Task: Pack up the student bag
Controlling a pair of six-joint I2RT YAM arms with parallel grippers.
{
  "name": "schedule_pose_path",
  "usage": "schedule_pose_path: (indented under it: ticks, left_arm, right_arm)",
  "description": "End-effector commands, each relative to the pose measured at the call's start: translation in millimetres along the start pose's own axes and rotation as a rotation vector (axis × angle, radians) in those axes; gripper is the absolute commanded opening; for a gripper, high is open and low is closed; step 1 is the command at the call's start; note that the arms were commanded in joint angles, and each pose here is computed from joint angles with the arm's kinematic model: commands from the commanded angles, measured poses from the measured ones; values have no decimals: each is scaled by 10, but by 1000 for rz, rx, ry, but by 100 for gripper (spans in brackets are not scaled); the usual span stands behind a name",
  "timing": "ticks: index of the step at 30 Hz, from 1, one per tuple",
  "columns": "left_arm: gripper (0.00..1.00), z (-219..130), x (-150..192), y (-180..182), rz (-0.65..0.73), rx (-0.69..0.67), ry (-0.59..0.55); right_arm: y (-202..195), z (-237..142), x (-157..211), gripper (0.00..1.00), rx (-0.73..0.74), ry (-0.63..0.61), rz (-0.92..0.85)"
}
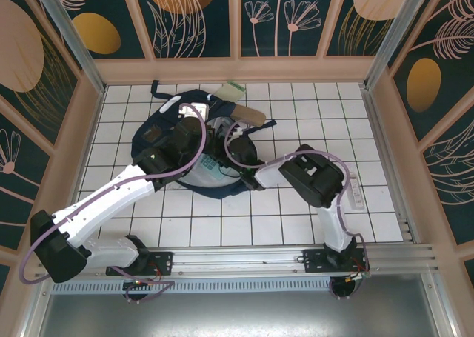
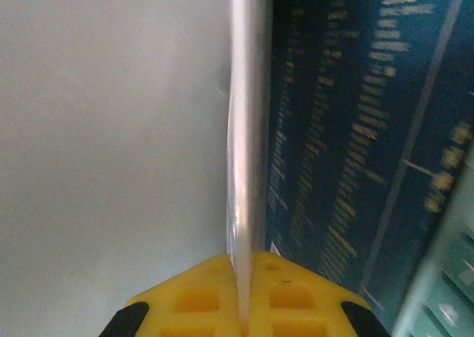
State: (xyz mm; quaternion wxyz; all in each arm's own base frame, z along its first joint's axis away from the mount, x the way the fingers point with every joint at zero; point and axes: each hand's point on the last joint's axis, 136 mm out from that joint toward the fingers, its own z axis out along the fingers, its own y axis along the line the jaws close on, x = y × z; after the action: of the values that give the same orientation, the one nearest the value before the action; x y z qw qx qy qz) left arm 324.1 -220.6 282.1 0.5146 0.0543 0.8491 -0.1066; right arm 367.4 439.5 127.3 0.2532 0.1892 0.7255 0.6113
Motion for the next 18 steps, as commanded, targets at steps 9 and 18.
schedule_pose_path:
  ticks: [9, 18]
  left_arm:
    - [0, -170, -412, -151, -82, 96, -125]
    - [0, -205, -397, -34, -73, 49, -136]
  right_arm:
    - [286, 659, 17, 7, -13, -32, -76]
    - [276, 545, 65, 57, 36, 7, -144]
